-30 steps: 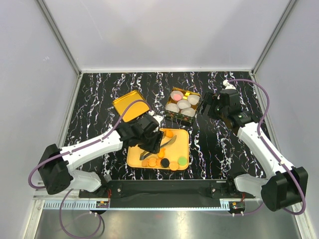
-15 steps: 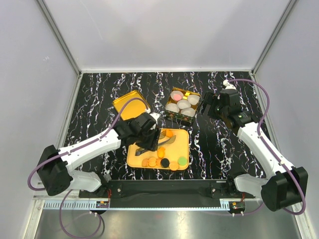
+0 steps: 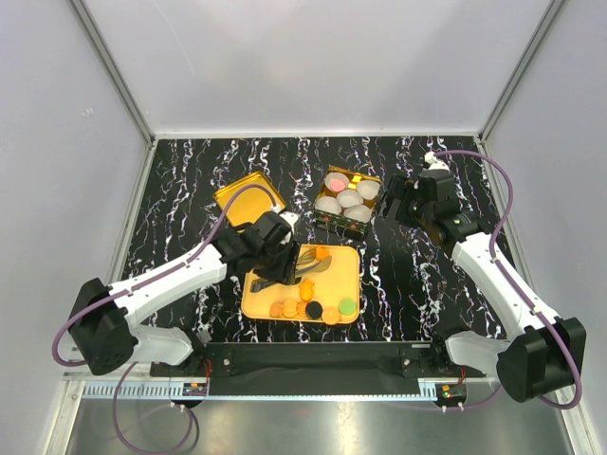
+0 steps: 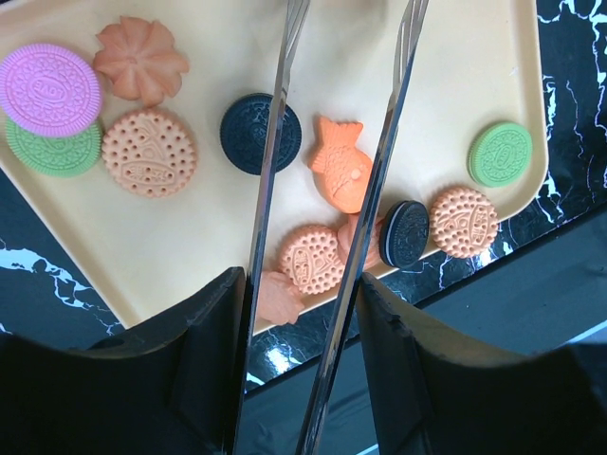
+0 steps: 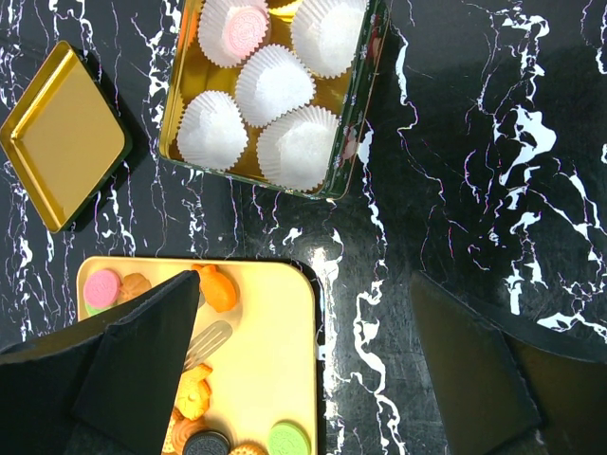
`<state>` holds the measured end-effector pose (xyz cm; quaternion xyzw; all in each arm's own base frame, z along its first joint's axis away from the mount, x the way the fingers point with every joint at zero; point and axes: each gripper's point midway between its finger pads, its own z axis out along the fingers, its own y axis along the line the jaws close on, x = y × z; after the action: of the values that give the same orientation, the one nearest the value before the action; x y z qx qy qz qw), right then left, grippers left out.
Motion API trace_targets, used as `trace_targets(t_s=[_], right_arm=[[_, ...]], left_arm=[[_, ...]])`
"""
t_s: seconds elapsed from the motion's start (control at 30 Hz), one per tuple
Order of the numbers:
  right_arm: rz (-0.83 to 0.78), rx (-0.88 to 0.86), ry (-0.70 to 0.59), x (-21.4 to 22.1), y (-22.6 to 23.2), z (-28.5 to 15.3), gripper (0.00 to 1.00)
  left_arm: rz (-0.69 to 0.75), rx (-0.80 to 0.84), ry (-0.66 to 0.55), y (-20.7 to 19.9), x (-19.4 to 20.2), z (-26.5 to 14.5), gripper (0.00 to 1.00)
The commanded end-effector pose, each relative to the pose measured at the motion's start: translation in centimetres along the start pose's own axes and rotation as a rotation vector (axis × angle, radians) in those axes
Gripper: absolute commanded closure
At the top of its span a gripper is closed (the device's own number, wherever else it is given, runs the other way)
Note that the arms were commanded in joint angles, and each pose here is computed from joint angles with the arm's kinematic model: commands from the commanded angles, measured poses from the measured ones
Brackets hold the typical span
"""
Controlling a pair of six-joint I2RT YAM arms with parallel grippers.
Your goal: Pack the cookies
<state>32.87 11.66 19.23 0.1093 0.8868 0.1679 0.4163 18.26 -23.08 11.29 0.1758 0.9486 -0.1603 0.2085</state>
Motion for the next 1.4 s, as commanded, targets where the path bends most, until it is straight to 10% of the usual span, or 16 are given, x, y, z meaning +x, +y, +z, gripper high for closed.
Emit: trace_targets(t_s=[0.0, 1.37], right_arm=[[-0.016, -0.008, -0.047, -1.1, 0.4, -0.2, 0.0], [-0.012, -0.016, -0.05, -1.1, 0.5, -0.4, 0.0]], left_arm=[[-0.003, -0.007, -0.065, 0.6, -1.3, -0.7, 0.46], [0.022, 0.028, -0.072, -0.3, -2.8, -1.6, 0.42]])
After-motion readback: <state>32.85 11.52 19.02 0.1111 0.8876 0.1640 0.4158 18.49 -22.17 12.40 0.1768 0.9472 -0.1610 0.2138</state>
